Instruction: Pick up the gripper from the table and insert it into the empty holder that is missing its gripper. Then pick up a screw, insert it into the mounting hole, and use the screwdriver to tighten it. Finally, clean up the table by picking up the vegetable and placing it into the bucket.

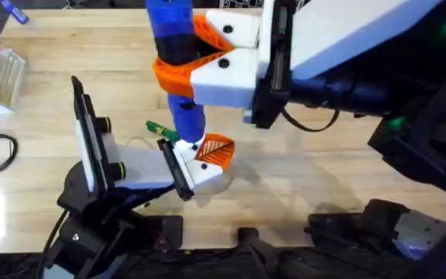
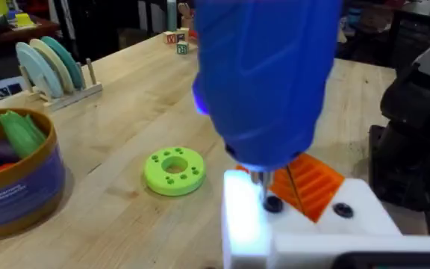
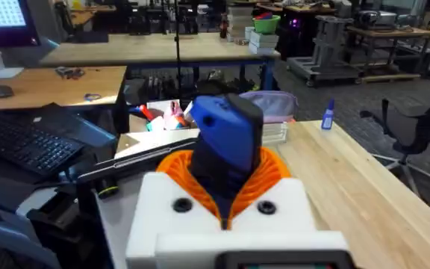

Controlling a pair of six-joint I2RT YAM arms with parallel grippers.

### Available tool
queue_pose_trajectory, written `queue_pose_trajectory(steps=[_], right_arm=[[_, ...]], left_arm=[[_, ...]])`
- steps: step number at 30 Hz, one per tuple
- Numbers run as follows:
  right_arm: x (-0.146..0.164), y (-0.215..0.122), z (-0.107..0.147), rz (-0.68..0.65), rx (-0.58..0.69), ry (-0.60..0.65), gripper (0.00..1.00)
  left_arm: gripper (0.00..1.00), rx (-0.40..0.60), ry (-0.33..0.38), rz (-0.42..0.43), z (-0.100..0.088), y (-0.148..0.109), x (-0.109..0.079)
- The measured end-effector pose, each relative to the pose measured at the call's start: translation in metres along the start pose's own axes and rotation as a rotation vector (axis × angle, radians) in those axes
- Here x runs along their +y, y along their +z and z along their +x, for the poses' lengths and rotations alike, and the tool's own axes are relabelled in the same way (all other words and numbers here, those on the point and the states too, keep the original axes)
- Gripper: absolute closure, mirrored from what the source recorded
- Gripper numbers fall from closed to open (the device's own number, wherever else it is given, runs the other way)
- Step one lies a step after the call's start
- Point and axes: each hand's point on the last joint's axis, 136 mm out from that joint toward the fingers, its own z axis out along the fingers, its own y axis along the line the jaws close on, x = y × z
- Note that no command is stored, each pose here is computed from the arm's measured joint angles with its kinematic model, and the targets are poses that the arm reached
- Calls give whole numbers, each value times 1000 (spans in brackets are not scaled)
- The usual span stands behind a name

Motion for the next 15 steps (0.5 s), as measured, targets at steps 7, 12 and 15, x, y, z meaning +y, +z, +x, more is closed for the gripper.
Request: queue_pose_trajectory(steps=[7,12,15], right_arm=[[0,0,0,0,1,0,977],[0,0,2,0,7,4,977],[0,0,3,1,11,6,977]], left_arm=[[987,0,0,0,0,0,0],[987,0,0,0,0,0,0],[987,0,0,0,0,0,0]])
